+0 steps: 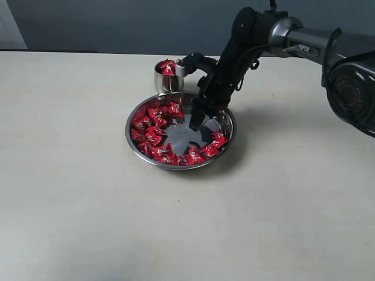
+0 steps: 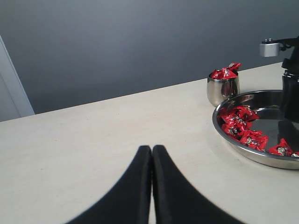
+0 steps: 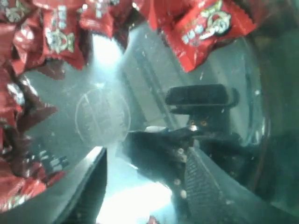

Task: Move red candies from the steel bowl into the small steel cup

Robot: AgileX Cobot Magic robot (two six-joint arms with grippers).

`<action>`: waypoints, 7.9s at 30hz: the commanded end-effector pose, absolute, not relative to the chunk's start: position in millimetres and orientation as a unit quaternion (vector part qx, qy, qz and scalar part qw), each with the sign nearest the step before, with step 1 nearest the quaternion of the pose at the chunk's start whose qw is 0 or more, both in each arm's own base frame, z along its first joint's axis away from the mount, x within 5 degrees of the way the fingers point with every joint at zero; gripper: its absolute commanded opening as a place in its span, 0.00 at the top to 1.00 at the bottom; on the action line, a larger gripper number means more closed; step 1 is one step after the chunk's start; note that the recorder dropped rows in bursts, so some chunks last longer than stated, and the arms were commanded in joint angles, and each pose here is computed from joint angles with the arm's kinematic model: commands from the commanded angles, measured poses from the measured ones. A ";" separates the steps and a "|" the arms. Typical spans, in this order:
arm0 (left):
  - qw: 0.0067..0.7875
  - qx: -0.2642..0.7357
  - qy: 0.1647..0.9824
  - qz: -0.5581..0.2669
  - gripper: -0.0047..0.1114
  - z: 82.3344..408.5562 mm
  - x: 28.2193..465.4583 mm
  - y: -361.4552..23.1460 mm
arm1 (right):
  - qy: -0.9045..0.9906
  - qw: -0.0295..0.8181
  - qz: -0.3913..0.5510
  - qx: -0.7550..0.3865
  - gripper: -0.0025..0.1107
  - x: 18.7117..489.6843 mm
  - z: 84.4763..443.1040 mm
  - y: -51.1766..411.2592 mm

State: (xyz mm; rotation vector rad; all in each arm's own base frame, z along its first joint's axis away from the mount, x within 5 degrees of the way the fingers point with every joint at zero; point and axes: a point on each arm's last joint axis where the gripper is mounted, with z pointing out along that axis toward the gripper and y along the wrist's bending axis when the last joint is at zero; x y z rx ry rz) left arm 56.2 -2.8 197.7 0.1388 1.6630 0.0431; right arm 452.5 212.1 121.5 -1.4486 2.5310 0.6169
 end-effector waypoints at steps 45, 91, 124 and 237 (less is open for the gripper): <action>0.674 0.060 0.736 0.018 0.94 196.9 56.0 -2.8 | 0.803 0.263 0.199 -0.497 0.97 456.3 176.5 256.4; 0.673 0.061 0.737 0.018 0.94 196.7 56.0 -2.8 | 0.714 0.490 0.347 -0.361 0.98 514.6 217.3 169.3; 0.673 0.060 0.737 0.018 0.94 196.9 56.0 -2.8 | 0.723 0.473 0.277 -0.420 0.77 512.7 155.9 214.3; 0.673 0.062 0.737 0.020 0.94 196.7 56.0 -2.7 | 0.795 0.604 -0.014 0.042 0.98 53.0 180.8 -3.9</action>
